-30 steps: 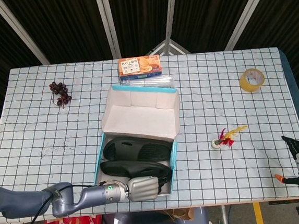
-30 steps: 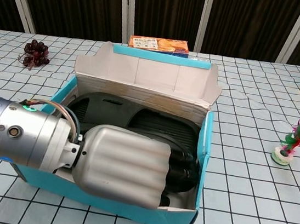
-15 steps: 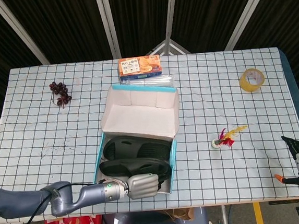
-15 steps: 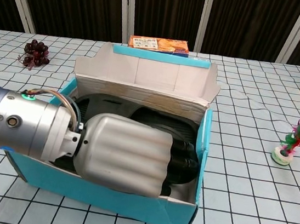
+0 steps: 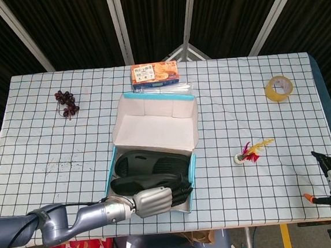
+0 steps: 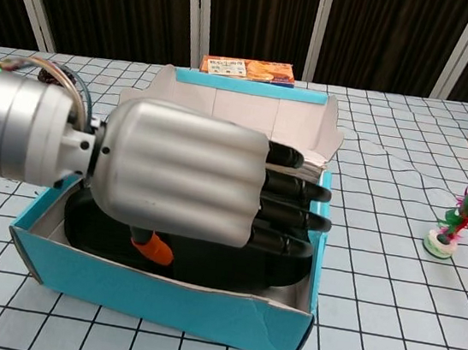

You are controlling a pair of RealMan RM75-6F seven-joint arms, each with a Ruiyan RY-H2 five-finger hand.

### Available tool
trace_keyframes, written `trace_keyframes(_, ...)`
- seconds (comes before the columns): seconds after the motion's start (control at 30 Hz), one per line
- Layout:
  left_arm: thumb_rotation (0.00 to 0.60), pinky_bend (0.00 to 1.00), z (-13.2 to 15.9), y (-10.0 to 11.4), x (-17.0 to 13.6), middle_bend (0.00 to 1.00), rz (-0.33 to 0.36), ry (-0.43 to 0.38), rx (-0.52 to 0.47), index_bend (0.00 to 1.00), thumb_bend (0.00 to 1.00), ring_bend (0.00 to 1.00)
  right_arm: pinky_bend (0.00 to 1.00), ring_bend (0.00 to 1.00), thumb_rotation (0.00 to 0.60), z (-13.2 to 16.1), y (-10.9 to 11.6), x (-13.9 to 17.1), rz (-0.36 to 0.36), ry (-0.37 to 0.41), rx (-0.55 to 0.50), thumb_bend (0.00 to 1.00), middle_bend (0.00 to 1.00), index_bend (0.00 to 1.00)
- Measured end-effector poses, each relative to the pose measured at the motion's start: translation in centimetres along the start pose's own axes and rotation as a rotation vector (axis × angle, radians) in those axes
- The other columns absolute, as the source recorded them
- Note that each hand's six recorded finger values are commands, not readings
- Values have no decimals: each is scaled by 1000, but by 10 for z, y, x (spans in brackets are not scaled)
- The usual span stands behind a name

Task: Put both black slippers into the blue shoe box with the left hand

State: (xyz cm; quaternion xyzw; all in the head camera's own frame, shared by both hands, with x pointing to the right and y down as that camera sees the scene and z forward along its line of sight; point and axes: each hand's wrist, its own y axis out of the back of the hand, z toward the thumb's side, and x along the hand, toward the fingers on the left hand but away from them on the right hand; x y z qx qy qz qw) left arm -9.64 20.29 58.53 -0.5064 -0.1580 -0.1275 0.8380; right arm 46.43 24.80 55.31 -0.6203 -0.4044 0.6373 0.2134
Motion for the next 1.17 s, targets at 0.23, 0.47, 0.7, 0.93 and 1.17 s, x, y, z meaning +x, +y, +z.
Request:
trace_keyframes(0.23,600,238,-39,35,-39,316,22,163,-41,202,182,166,36,111,600,-1,2,1,-8,0,-9,162,108,74)
trace_keyframes(0.47,600,250,-75,19,-125,366,-76,562,-281,251,194,194,36,112,600,3,5,4,-24,26,-11,161,109,74)
trace_keyframes(0.7,600,234,-49,-30,-241,223,-232,1014,-641,247,182,120,36,112,600,9,4,3,-45,51,18,161,108,74)
trace_keyframes(0.93,600,187,4,-86,-310,198,-271,1288,-864,244,174,77,36,112,600,15,8,2,-111,71,52,161,108,73)
trace_keyframes(1.17,600,133,41,-116,-336,199,-298,1440,-962,244,166,40,36,112,600,17,9,2,-157,75,77,162,108,73)
